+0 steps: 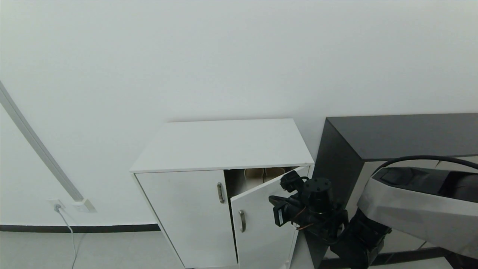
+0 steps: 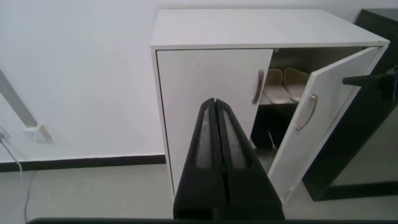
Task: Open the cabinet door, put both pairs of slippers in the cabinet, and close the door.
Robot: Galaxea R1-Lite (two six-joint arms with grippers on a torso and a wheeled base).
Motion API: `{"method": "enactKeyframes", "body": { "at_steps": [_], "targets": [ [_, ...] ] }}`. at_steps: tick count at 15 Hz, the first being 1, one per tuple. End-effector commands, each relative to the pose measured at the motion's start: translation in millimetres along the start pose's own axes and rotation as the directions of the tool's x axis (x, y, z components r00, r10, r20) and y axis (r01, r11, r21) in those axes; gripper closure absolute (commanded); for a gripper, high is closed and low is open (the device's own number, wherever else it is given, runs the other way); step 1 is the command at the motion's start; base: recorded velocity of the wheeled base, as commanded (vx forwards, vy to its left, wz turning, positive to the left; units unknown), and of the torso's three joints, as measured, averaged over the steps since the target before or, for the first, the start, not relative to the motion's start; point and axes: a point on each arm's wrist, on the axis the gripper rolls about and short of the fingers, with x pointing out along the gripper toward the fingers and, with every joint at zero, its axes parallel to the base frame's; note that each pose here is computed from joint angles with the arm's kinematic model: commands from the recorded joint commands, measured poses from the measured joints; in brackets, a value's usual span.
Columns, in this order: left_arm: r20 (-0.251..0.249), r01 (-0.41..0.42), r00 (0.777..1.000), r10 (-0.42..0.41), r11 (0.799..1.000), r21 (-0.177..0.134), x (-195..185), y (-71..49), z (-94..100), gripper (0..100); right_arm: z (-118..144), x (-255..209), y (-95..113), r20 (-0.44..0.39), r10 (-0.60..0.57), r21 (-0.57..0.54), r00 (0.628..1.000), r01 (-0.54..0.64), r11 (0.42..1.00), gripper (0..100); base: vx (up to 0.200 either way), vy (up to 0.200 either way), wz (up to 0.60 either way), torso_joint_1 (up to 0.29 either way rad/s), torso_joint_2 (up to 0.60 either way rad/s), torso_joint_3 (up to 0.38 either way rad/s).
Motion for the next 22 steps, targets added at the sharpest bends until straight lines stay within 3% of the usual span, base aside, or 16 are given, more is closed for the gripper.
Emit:
{"method": "enactKeyframes", "body": {
  "at_steps": [1,14,22],
  "targets": [
    [-0.001,-0.001,1.000,0.001,1.000,0.000,0.1,0.0,0.0,100,-0.4,8.7,-7.1,0.003,-0.015,0.004,1.000,0.015,1.000,100,0.000,0.000,0.00,0.000,0.00,0.000],
    [-0.001,0.001,1.000,-0.001,1.000,0.001,0.1,0.0,0.0,100,29.0,39.2,-32.7,0.018,-0.076,0.020,0.997,0.076,0.997,100,0.000,0.000,0.00,0.000,0.00,0.000],
    [-0.001,-0.001,1.000,0.001,1.000,0.000,0.1,0.0,0.0,100,31.7,46.8,-43.9,0.033,-0.098,0.027,0.995,0.097,0.995,100,0.000,0.000,0.00,0.000,0.00,0.000]
  ]
}}
